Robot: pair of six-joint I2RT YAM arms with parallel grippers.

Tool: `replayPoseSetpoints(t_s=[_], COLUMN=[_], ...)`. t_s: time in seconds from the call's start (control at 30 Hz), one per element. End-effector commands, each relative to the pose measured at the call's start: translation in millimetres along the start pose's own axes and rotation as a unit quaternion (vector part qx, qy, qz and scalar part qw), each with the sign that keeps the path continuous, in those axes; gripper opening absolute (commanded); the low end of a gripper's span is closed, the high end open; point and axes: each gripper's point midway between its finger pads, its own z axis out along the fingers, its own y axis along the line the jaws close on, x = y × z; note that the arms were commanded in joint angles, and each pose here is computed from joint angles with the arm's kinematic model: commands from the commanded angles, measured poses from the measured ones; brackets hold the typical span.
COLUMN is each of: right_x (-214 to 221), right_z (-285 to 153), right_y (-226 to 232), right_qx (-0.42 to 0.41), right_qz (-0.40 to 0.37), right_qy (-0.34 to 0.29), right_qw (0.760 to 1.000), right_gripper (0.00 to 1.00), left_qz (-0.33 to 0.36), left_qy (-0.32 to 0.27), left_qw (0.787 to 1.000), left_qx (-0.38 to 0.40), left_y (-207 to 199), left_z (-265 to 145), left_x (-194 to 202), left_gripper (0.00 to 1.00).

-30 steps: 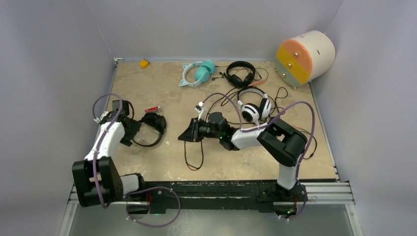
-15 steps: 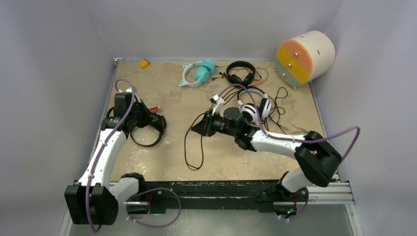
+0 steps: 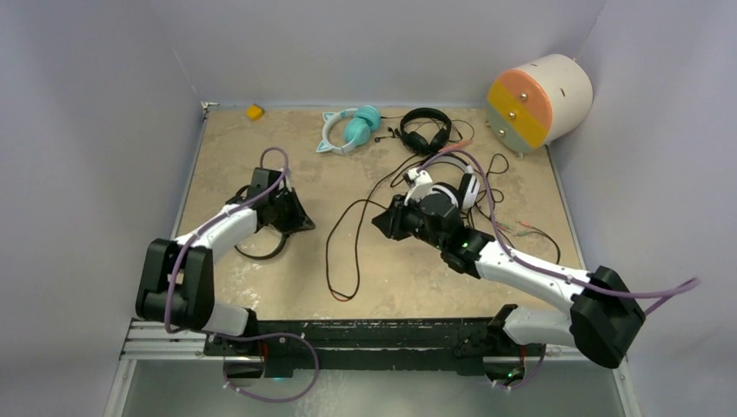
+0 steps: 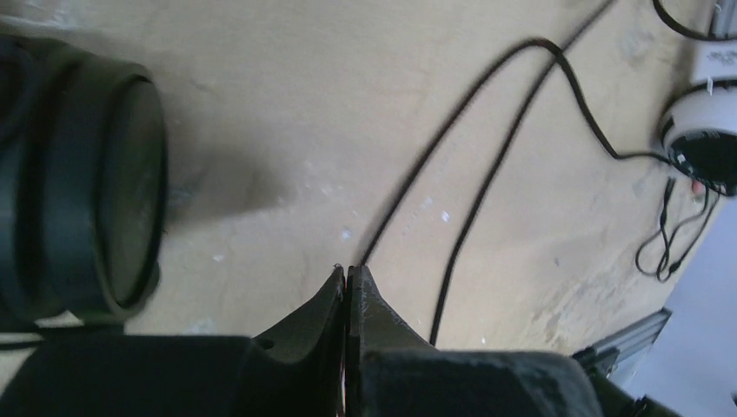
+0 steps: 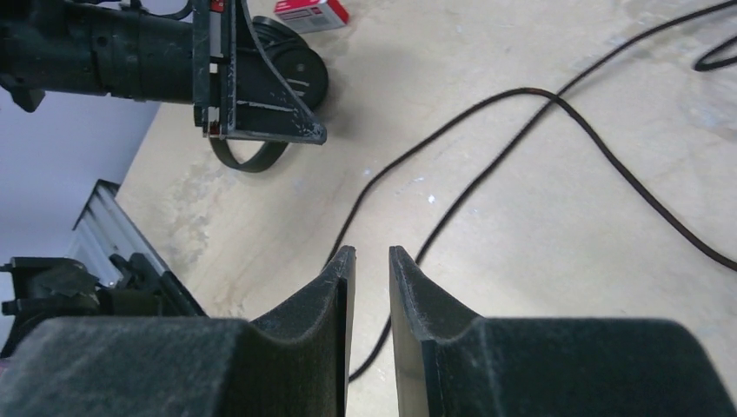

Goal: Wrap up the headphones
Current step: Move the headphones to the center of the board.

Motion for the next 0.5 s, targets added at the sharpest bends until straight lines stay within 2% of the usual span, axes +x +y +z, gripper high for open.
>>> replayPoseSetpoints(t_s=[0.0,0.1,0.2,0.3,0.47], right_x=[-1.8,0.1,5.2,8.7,18.4], right_z=[-18.2,-23.6,-25.2,-25.9,-25.9], right_y=[-22.2,-30.1,-35.9,-43.8,-63.9], right_qx=[0.054,0.071,0.081,0.093,0.112], right_qz=[-0.02,-0.023,-0.025,-0.022,0.001], right_qy=[-0.014,-0.017,-0.008,0.0,0.042], right_qw=[0.998,0.997,0.996,0.995,0.993], right_gripper=[0.24,0.24,0.24,0.24,0.24], left_qz=[-0.081,-0.171,-0.19,-0.18,-0.111], left_qy=[-0.048,-0.085,-0.122,-0.132,-0.103], left_qw=[0.995,0.982,0.974,0.975,0.987], left_qx=[-0.022,-0.007,-0.022,-0.024,0.056], left_y=[35.5,74.1,87.3,87.3,50.3], left_z=[16.0,6.5,1.1,-1.2,-3.7], left_x=[-31.4,-52.6,-63.2,-68.2,-60.2], left_gripper=[0.0,0.0,0.0,0.0,0.0])
